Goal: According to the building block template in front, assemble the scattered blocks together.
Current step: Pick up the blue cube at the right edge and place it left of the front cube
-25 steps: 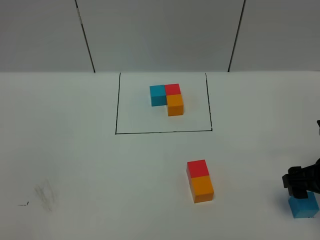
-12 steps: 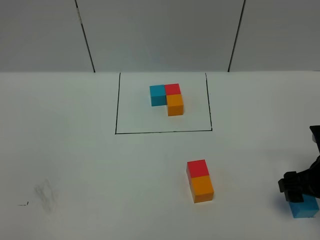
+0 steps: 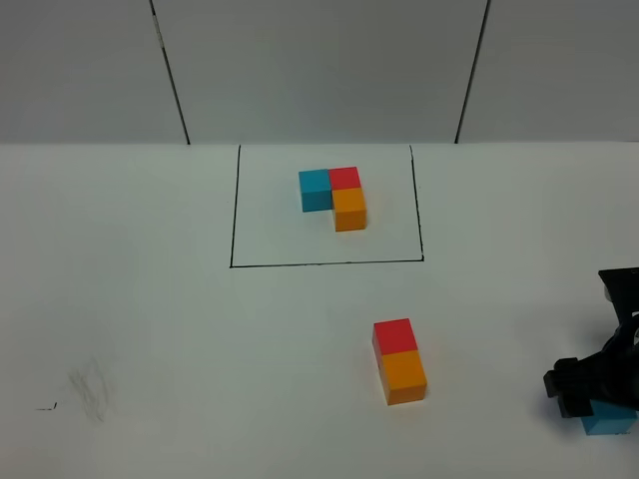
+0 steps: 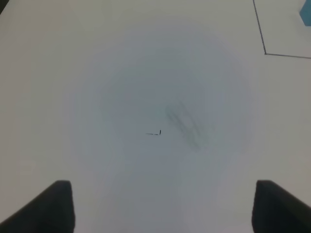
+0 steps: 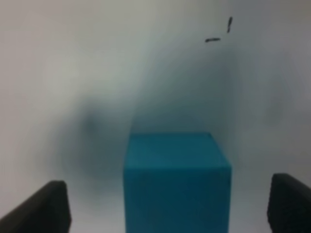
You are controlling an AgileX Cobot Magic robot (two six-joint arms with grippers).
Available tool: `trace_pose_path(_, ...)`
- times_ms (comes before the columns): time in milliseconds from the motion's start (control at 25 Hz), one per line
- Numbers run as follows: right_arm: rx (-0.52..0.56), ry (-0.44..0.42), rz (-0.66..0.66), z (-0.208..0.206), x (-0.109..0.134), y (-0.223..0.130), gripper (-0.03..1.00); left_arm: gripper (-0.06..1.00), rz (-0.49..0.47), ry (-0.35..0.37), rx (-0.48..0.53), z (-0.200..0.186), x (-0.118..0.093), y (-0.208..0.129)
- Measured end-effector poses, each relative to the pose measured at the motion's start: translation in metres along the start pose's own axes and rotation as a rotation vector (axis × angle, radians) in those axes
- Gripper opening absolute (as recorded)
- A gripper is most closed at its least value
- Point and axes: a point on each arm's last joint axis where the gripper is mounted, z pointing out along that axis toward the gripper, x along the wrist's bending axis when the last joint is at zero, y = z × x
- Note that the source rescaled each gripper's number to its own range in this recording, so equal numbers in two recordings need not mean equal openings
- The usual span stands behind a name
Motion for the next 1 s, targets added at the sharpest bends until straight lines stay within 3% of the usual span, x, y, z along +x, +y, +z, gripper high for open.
trace_pose_path(640,0.018,0.001,-0.002,0.016,0.001,0.001,0.67,0.65,0.0,0.0,0.0,0.0,0.0,0.0)
trace_pose_path(1000,0.007,0.003,-0.003,0.016,0.001,0.002,0.49,0.65,0.0,0.0,0.0,0.0,0.0,0.0)
